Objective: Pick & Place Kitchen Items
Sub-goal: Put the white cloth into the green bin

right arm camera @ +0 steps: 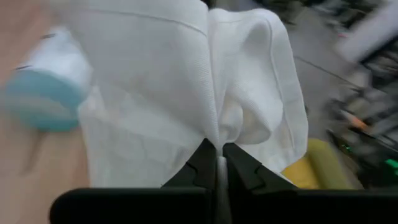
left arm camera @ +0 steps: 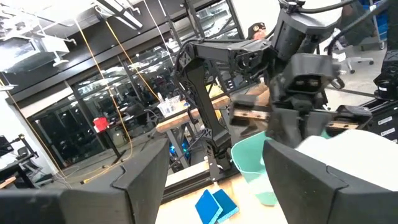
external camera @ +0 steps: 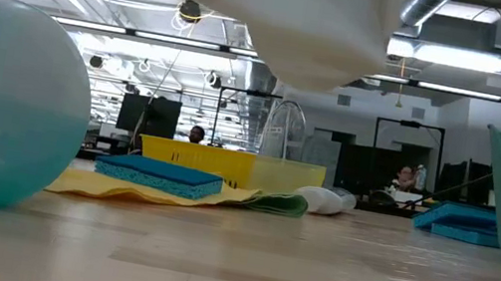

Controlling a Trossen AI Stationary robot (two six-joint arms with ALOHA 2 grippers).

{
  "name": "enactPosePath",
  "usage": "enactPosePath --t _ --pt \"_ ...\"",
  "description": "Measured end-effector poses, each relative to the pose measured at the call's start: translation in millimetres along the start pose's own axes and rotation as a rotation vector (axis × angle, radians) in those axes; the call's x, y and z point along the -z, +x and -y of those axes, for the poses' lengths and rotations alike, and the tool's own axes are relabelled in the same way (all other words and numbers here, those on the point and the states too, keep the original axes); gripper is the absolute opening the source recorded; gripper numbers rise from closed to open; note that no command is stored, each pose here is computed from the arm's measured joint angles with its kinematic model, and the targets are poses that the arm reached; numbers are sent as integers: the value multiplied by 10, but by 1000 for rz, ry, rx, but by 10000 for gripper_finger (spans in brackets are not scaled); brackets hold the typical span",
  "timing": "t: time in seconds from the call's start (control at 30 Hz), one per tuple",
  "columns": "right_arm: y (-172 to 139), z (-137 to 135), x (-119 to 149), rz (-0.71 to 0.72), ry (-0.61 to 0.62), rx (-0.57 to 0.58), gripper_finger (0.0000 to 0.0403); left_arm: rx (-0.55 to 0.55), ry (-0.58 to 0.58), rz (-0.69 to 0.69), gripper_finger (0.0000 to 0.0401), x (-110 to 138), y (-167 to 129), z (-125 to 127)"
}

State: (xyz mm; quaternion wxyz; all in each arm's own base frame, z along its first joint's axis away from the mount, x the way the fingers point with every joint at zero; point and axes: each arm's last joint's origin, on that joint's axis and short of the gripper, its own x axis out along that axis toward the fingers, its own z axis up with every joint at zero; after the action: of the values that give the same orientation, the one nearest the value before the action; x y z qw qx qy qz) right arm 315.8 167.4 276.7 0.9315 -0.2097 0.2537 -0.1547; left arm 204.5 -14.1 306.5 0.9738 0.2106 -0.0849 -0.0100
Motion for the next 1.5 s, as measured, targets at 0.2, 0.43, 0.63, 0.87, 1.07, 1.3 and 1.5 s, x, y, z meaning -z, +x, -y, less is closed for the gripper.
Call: enactPosePath --t 0.2,0.43,0.63,0.87,1.07,1.3,1.5 --pt "-219 258 17 -24 163 144 5 3 0 -6 254 6 0 3" --pt "-596 471 179 -71 332 210 5 7 0 -14 254 14 0 7" --pt "-923 544 320 -105 486 175 5 6 0 -14 254 14 0 6" --pt "-1128 434 411 -176 547 71 5 6 0 -13 254 13 0 6" --pt "-1237 411 498 -249 620 53 5 6 1 -14 254 13 0 6" --pt "-1388 358 572 -301 673 18 5 6 39 -13 254 13 0 6" --pt "-1528 319 641 -350 721 -4 5 6 40 -13 254 13 0 6"
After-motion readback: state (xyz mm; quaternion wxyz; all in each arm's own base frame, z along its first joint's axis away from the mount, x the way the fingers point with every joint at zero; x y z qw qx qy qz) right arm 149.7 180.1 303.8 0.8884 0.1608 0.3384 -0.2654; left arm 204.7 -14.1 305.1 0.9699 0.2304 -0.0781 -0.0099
